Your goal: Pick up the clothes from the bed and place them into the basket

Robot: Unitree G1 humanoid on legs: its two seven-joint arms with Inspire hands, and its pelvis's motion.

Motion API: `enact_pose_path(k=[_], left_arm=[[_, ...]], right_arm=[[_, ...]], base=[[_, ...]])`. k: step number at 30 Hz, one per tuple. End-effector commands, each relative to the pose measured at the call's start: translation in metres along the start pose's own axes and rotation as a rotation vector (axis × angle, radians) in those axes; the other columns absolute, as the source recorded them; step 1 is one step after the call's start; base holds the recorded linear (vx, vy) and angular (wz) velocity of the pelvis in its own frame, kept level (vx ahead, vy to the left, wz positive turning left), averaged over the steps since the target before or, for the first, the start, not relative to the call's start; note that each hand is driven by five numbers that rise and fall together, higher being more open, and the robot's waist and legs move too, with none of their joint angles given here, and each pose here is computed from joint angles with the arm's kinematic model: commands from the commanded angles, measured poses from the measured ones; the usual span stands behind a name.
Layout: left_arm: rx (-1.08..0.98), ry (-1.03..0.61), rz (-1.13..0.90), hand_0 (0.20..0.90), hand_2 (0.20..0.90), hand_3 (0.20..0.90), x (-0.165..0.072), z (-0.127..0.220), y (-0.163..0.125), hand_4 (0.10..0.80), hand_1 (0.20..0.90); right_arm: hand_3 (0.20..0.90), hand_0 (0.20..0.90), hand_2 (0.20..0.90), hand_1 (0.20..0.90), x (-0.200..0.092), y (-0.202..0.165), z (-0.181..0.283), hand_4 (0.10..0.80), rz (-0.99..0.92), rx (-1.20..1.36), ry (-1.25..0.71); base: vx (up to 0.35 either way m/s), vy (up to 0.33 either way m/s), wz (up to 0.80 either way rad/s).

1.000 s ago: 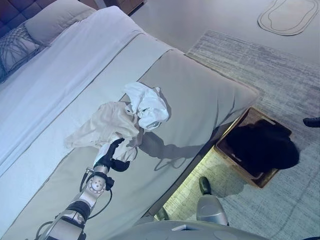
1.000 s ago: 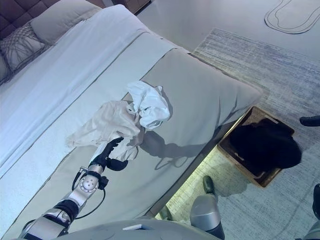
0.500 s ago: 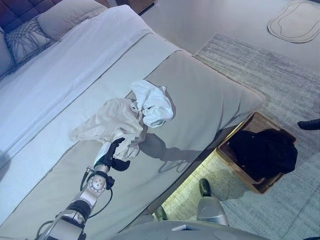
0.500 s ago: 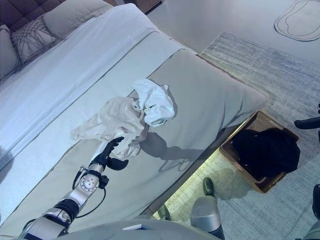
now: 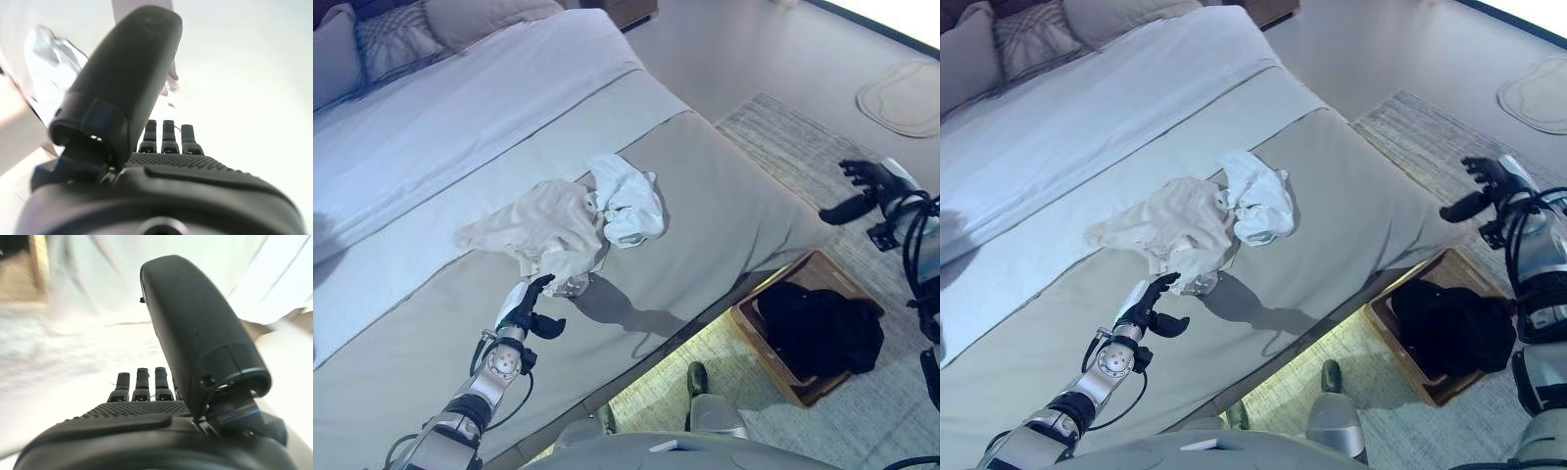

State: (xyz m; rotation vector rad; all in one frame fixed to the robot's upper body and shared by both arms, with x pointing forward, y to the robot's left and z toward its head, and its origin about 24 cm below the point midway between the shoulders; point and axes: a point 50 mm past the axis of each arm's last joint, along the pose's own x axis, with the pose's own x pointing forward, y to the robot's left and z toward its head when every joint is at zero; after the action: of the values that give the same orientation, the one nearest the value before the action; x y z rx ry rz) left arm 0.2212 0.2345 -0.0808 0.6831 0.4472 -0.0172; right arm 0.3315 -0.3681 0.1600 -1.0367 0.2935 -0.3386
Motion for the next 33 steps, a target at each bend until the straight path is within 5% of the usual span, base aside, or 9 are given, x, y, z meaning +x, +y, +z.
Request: enact_pose_path(k=[1,16,33], left_arm=[[0.027,-0.017,0.104,0.900,0.900,0.900,-0.003,-0.009,0.024,0.800,0.900],[-0.092,-0.250,0.172,0.900,0.900,0.900,0.003,0.036,0.037,0.800,0.900],[-0.126,-0.439,0.311,0.900,0.900,0.900,-0.006,0.070,0.081,0.800,0.900]], right_arm=[[0.900,0.900,0.900,0.900,0.006,-0.032,0.060,0.800,-0.244,-0.036,-0.181],[0.900,0.900,0.900,0.900,-0.007,-0.106,0.139,0.800,-0.514,-0.113,-0.322],[0.900,0.900,0.900,0.900,-0.009,-0.112,0.162,0.800,-0.500,0.030,-0.360]], base=[[0.089,0.018,0.25],[-0.080,0.061,0.18],[-0.018,-0.030,0.12]])
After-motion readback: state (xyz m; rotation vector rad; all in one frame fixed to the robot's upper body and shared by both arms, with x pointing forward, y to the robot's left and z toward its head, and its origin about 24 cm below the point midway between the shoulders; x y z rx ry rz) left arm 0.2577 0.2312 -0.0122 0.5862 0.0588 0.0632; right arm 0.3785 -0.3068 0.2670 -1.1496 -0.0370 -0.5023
